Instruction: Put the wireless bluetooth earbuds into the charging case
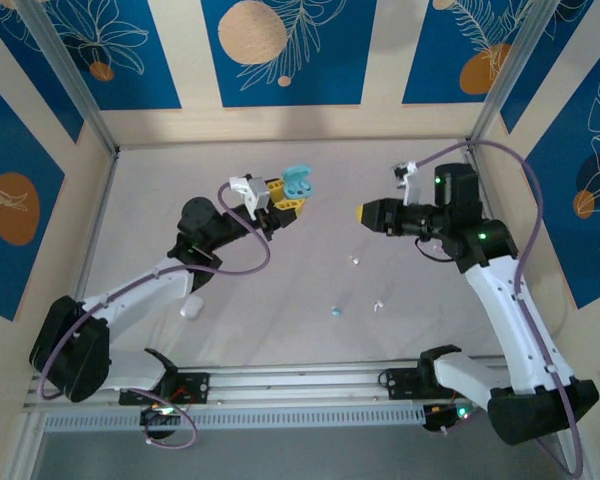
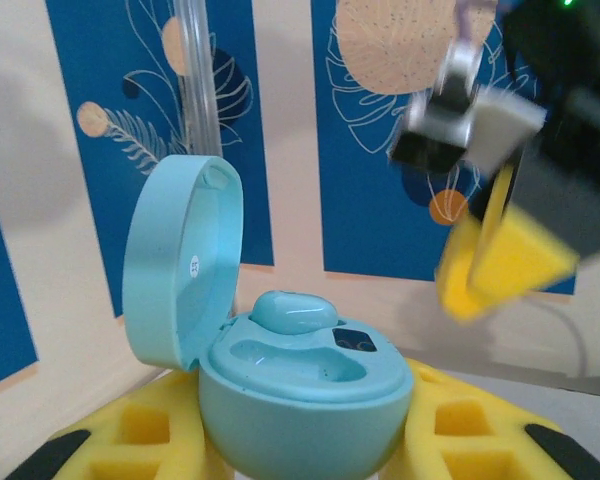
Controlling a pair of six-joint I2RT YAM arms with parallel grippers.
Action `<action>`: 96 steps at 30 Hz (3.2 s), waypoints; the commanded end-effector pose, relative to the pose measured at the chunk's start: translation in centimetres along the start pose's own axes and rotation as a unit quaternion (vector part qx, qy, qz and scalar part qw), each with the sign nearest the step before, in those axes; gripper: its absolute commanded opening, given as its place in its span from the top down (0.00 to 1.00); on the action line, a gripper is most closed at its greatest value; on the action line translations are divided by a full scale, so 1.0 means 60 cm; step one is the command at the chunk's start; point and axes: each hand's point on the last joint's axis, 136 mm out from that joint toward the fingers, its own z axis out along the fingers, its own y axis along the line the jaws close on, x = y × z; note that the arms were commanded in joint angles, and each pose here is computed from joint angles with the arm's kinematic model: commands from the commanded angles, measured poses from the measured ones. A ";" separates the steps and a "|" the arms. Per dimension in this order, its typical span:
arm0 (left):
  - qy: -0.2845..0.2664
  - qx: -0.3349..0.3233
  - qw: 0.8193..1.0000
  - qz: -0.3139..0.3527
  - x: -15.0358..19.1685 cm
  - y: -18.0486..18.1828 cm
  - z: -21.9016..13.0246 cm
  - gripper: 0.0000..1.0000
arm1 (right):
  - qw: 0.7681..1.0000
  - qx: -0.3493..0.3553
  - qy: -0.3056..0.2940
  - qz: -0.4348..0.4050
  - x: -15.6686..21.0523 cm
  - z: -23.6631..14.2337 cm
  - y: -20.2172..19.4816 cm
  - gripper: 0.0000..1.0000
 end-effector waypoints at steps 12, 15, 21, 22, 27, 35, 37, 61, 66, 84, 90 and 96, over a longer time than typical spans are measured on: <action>0.002 -0.012 1.000 0.010 -0.006 -0.011 -0.020 0.70 | 0.944 0.115 0.265 0.157 0.304 0.133 -0.147 0.61; 0.002 -0.006 1.000 0.009 -0.006 -0.014 -0.016 0.70 | 0.938 0.124 0.284 0.156 0.323 0.147 -0.153 0.61; 0.003 -0.007 1.000 0.008 -0.001 -0.013 -0.015 0.70 | 0.922 0.152 0.324 0.149 0.357 0.170 -0.167 0.58; 0.003 -0.008 1.000 0.008 0.000 -0.013 -0.015 0.70 | 0.919 0.160 0.328 0.145 0.362 0.172 -0.173 0.57; 0.008 -0.009 1.000 0.010 0.006 -0.010 -0.013 0.70 | 0.913 0.186 0.346 0.111 0.369 0.188 -0.190 0.55; 0.008 -0.009 1.000 0.012 0.008 -0.008 -0.008 0.70 | 0.905 0.184 0.373 0.096 0.378 0.208 -0.187 0.60; 0.011 -0.010 1.000 0.011 0.012 -0.007 -0.007 0.70 | 0.901 0.194 0.378 0.088 0.381 0.209 -0.192 0.61; 0.014 -0.009 1.000 0.010 0.015 -0.003 0.001 0.69 | 0.884 0.274 0.378 0.008 0.341 0.192 -0.251 0.68; 0.015 -0.009 1.000 0.009 0.016 -0.003 0.002 0.69 | 0.897 0.260 0.356 0.024 0.320 0.197 -0.238 0.63; 0.012 -0.006 1.000 0.008 0.020 -0.002 0.005 0.69 | 0.888 0.276 0.262 0.260 0.310 0.203 -0.229 0.50; 0.011 -0.002 1.000 0.008 0.021 -0.004 0.007 0.69 | 0.884 0.278 0.264 0.268 0.314 0.203 -0.233 0.49; 0.009 -0.002 1.000 0.007 0.020 -0.004 0.006 0.69 | 0.883 0.275 0.268 0.271 0.317 0.208 -0.233 0.52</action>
